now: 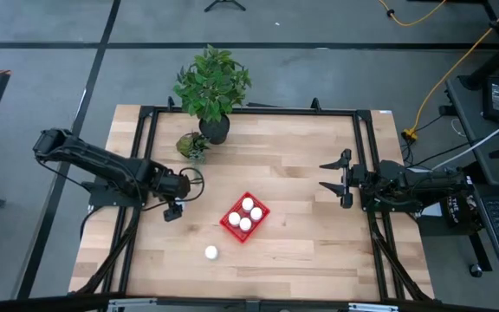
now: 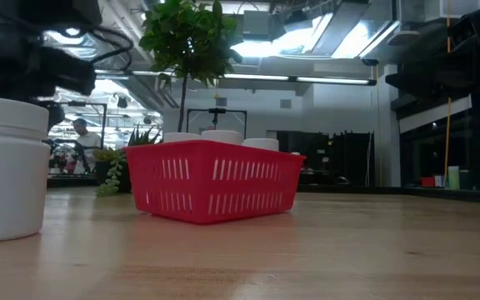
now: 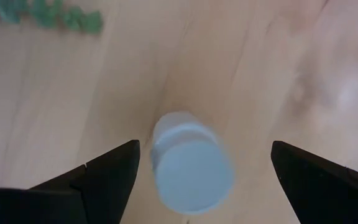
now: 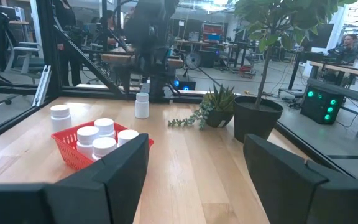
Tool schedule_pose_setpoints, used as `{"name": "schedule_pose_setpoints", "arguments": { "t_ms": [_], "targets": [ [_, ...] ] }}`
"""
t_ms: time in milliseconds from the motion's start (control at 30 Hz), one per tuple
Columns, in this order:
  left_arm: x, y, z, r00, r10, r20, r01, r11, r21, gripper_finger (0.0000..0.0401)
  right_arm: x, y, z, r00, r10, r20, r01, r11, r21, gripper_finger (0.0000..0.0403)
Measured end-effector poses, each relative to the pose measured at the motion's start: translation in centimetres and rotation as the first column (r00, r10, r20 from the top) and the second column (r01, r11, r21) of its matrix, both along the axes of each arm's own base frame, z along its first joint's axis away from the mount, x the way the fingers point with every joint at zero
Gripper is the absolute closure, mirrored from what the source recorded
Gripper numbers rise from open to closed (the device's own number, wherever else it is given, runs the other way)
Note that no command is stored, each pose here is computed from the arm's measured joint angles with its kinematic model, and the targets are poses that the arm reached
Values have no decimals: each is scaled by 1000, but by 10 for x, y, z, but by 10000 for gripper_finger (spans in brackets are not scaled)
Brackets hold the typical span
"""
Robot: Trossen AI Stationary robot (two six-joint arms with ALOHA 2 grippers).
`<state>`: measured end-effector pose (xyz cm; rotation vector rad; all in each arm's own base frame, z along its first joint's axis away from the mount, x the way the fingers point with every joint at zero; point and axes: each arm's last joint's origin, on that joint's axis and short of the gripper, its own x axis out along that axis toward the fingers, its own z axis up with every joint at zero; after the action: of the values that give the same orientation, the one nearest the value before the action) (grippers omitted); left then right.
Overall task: Pick and place pill bottles into a basket
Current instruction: Put the top white medicine bottle into the red bin
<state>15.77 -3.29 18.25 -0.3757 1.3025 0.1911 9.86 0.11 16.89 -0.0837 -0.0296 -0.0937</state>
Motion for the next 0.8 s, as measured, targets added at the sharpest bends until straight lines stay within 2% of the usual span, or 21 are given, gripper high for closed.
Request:
{"name": "schedule_pose_setpoints", "arguments": {
  "t_ms": [200, 267, 800],
  "targets": [
    [-9, 2, -17, 999, 6, -53, -6, 1000, 11, 47, 0, 0, 0, 1000, 0, 0, 0, 1000, 0, 139],
    [-8, 2, -20, 999, 9, -34, -8, 1000, 6, 47, 0, 0, 0, 1000, 0, 0, 0, 1000, 0, 139],
    [-2, 1, -19, 999, -7, 41, 7, 1000, 2, 47, 0, 0, 0, 1000, 0, 0, 0, 1000, 0, 139]
  ]
}}
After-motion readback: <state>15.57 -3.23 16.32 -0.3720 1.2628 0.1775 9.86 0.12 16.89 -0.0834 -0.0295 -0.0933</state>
